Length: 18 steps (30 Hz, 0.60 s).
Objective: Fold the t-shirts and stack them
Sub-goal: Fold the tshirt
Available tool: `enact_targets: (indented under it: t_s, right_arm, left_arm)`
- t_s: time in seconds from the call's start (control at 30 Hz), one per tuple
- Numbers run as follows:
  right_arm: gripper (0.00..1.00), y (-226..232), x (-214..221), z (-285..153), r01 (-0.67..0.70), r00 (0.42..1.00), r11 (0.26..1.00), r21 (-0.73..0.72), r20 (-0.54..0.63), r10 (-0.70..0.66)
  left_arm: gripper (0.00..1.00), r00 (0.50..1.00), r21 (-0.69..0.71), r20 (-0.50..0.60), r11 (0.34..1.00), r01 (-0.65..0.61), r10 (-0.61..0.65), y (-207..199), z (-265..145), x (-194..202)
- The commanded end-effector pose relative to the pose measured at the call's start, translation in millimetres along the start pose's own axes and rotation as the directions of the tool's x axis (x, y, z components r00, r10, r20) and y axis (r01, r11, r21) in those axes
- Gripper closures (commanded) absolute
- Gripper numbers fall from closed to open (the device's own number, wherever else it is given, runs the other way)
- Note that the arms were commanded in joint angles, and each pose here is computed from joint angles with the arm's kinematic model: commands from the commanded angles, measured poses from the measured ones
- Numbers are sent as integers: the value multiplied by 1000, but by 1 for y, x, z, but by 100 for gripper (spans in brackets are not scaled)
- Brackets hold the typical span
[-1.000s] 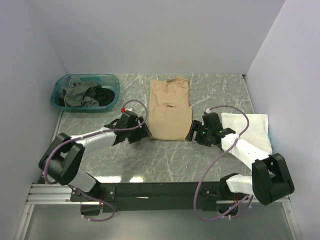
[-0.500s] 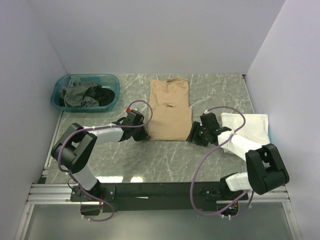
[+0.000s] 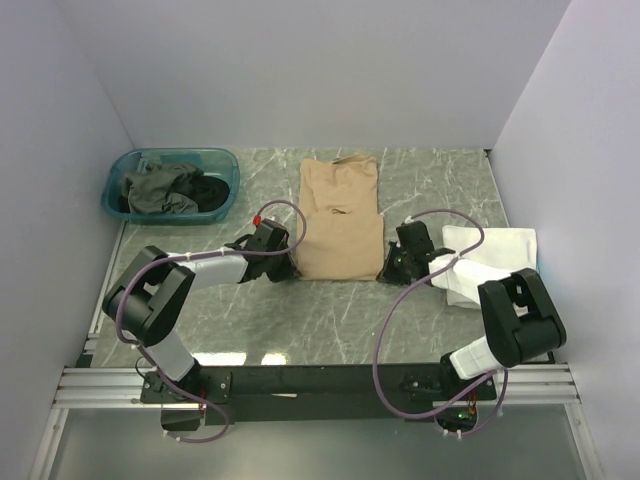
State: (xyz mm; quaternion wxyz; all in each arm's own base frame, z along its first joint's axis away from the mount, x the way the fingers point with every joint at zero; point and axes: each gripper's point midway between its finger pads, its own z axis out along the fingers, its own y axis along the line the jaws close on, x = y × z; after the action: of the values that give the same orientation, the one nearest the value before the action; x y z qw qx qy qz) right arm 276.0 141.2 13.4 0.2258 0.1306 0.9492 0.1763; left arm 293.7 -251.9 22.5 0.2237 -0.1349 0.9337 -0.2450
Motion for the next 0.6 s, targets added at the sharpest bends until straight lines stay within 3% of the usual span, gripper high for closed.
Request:
enact_targets:
  t_s: [0.0, 0.3, 0.37, 0.5, 0.57]
  right_arm:
    - [100, -3, -3, 6, 12, 1000, 1000, 15, -7, -12]
    - [100, -21, 33, -33, 29, 999, 1000, 11, -14, -28]
    - [100, -31, 56, -41, 35, 998, 999, 29, -59, -34]
    - [100, -16, 90, -67, 49, 994, 997, -58, -99, -54]
    - [100, -17, 109, -84, 53, 992, 998, -24, -117, -55]
  left_arm:
    - [99, 1000, -49, -1, 999, -21, 21, 10, 5, 2]
    - [99, 1000, -67, 5, 998, -6, 6, 24, -29, 30]
    - [99, 1000, -113, -10, 993, -19, 18, 38, -38, 49]
    - [99, 1000, -90, -19, 996, 23, -25, 37, -69, 79]
    - [99, 999, -68, -25, 997, 22, -24, 37, -86, 97]
